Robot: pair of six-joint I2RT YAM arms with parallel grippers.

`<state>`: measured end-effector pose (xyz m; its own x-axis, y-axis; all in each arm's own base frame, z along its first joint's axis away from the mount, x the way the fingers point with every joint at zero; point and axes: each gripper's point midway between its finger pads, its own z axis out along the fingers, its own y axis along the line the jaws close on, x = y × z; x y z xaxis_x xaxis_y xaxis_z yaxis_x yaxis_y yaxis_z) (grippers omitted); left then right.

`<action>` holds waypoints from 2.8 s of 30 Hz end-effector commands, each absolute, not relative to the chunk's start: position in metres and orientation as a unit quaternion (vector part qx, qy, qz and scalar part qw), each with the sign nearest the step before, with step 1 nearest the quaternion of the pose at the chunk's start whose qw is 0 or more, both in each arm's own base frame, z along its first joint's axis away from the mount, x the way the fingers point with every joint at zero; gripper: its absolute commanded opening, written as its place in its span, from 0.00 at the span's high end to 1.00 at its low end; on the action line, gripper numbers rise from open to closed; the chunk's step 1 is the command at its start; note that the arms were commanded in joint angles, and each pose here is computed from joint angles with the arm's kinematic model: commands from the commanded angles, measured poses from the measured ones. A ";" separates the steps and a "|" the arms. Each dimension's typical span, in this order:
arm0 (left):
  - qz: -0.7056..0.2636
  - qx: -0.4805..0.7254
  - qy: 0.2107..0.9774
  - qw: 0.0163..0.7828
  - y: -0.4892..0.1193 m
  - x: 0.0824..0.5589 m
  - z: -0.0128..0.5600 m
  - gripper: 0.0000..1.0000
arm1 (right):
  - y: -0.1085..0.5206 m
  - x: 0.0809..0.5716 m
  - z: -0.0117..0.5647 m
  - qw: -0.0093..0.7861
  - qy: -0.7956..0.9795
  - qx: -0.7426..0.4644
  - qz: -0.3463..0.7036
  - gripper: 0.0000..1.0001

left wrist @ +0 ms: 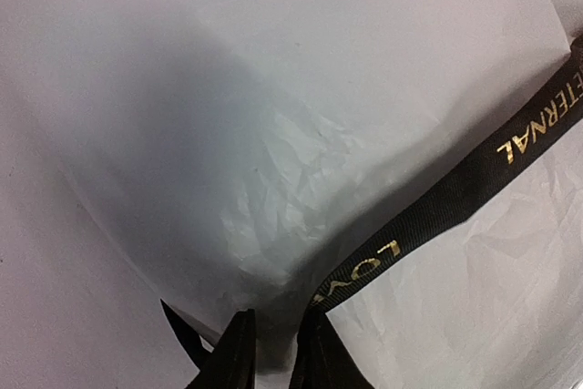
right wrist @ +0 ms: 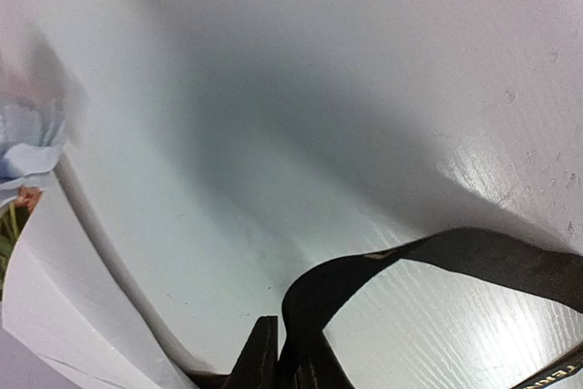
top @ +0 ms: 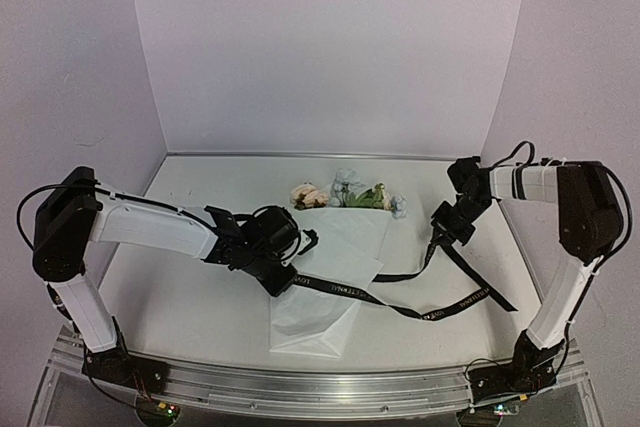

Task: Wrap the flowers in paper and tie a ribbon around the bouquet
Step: Cross the ribbon over the folded bouquet.

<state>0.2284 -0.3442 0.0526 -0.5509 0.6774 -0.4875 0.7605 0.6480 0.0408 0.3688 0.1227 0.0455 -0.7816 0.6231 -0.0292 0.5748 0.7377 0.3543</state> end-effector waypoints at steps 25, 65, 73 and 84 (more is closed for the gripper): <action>-0.278 0.317 0.866 0.268 -0.353 0.273 0.096 1.00 | 0.290 0.249 0.119 0.091 0.967 -0.169 0.168 0.31; -0.285 0.337 0.856 0.269 -0.355 0.269 0.099 1.00 | 0.287 0.349 0.102 0.119 0.979 0.090 0.138 1.00; -0.304 0.351 0.849 0.252 -0.361 0.265 0.103 1.00 | 0.361 0.341 0.179 0.140 0.914 -0.013 0.380 1.00; -0.329 0.341 0.849 0.236 -0.357 0.277 0.108 1.00 | 0.463 0.334 0.267 0.002 0.748 -0.001 0.664 1.00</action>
